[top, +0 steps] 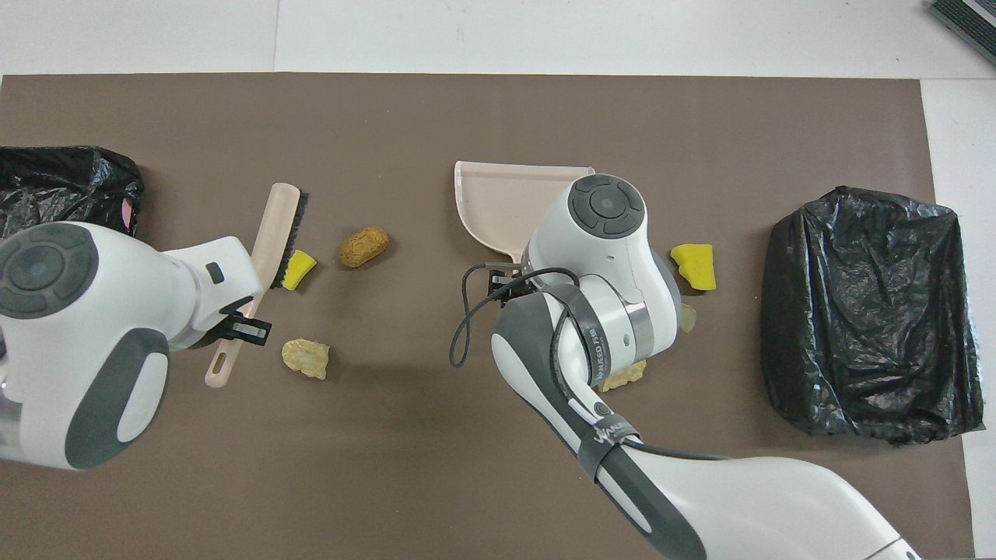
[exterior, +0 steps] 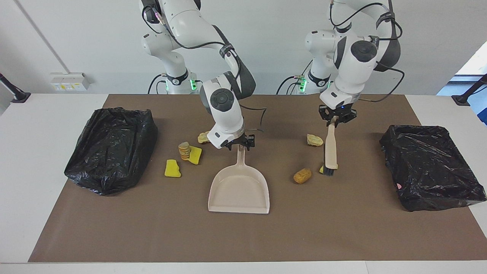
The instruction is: Sweep and dump trash in bin
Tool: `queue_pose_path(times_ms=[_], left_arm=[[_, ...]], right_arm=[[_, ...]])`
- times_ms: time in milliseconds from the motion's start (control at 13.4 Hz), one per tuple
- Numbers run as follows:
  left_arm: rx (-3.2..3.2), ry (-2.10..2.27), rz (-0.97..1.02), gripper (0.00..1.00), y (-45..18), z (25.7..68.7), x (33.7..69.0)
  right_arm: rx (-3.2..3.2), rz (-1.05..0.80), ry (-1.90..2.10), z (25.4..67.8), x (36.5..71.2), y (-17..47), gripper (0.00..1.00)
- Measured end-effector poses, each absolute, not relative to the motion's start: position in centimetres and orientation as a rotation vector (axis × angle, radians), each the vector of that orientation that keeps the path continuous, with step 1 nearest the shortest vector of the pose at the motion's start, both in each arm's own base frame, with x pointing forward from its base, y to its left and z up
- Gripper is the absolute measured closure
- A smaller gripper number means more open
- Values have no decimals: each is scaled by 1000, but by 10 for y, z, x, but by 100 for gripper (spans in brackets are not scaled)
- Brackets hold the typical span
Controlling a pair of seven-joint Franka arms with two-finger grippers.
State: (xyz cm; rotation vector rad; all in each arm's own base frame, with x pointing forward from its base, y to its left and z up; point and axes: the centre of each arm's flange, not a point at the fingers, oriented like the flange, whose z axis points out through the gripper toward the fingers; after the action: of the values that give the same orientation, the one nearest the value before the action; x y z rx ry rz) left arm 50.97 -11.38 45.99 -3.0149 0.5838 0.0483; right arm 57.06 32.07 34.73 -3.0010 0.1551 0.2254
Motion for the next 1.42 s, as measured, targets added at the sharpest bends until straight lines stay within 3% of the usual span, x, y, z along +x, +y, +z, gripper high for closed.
queue_pose_path(times_ms=[75,149,299,598,1046,1419], left_arm=[[-2998,639,38,74,-108,463,520],[-2974,713,27,74,-109,465,530],[-2915,841,17,74,-117,465,550],[-2811,1107,59,74,-150,432,588],[-2557,1448,-30,74,-206,399,616],[-2295,1780,9,74,-205,396,619]], right_arm=[[-3001,226,153,347,570,321,32],[-3001,227,152,347,570,322,48],[-3001,226,152,348,569,323,68],[-2993,197,51,370,571,316,68],[-2986,248,-629,451,554,261,68],[-2886,323,-1241,443,532,261,68]])
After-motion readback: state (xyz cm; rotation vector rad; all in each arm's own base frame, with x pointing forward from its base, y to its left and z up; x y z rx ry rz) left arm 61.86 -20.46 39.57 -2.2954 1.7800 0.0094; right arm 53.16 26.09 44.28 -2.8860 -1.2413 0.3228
